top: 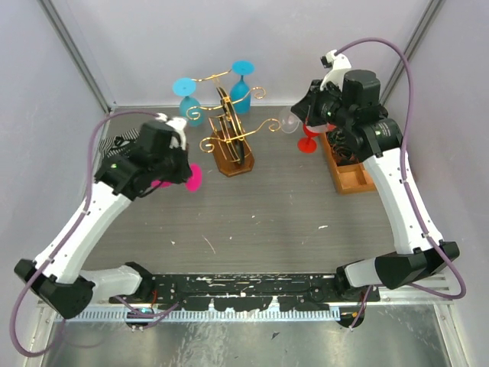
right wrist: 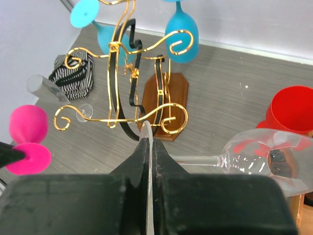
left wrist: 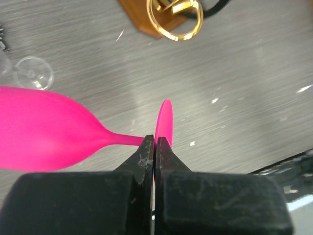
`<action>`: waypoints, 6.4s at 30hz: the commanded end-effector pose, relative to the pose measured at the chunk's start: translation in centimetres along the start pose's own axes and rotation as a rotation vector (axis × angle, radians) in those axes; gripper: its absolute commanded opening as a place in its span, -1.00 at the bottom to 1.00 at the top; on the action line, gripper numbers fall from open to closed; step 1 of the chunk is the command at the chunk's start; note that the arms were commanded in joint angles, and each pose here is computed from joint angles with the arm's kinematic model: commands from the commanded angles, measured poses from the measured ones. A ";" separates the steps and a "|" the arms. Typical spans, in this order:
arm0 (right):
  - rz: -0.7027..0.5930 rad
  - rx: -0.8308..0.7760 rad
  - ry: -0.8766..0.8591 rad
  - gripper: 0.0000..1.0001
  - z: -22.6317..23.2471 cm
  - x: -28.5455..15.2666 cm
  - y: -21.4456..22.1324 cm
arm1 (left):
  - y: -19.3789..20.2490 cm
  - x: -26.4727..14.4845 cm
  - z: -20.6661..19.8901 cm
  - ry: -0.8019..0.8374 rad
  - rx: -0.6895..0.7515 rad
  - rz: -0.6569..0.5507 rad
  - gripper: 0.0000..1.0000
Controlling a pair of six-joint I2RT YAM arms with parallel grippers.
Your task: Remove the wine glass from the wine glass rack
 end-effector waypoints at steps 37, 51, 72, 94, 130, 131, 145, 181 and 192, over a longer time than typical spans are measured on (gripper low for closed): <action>-0.098 -0.059 0.051 -0.99 -0.1 -1.1 -2.4 | 16.8 13.6 -10.2 -1.021 1.192 -0.045 -1.00; -0.095 -0.058 0.061 -0.98 -0.2 -1.4 -2.5 | 22.9 18.9 -10.2 -0.633 0.987 0.199 -1.00; -0.092 -0.056 0.060 -0.99 -0.5 -0.9 -2.6 | 25.9 24.1 -11.8 -0.471 0.953 0.235 -0.51; -0.097 -0.060 0.085 -0.99 -0.7 -1.3 -3.3 | 27.2 25.4 -13.7 -0.344 0.933 0.266 0.13; -0.157 -0.303 0.110 -0.99 -1.2 -3.1 -5.4 | 7.3 -0.4 -25.1 0.469 0.516 -0.031 0.27; -0.164 -0.341 0.085 -0.98 -0.7 -3.2 -5.5 | 5.4 -1.9 -24.5 0.483 0.466 -0.056 0.28; -0.311 -0.929 -0.445 -0.99 9.7 -6.0 -4.7 | -13.3 -7.9 -10.4 0.299 0.087 -0.321 0.52; -0.226 -1.174 -0.854 -0.99 22.1 -5.0 2.0 | -19.4 -6.6 -6.7 0.678 -0.345 -0.253 0.98; -0.246 -1.177 -0.852 -0.99 22.3 -5.5 1.6 | -18.1 -5.1 -3.0 0.493 -0.460 -0.220 0.98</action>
Point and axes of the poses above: each gripper's point midway between its finger pads, its own x axis out along the fingers, its own z axis along the line the jaws close on, y = z × x, the point moved 3 cm from there along -x, back along the fingers, and after that the axes turned 5 degrees about x, right-handed, at the moved point
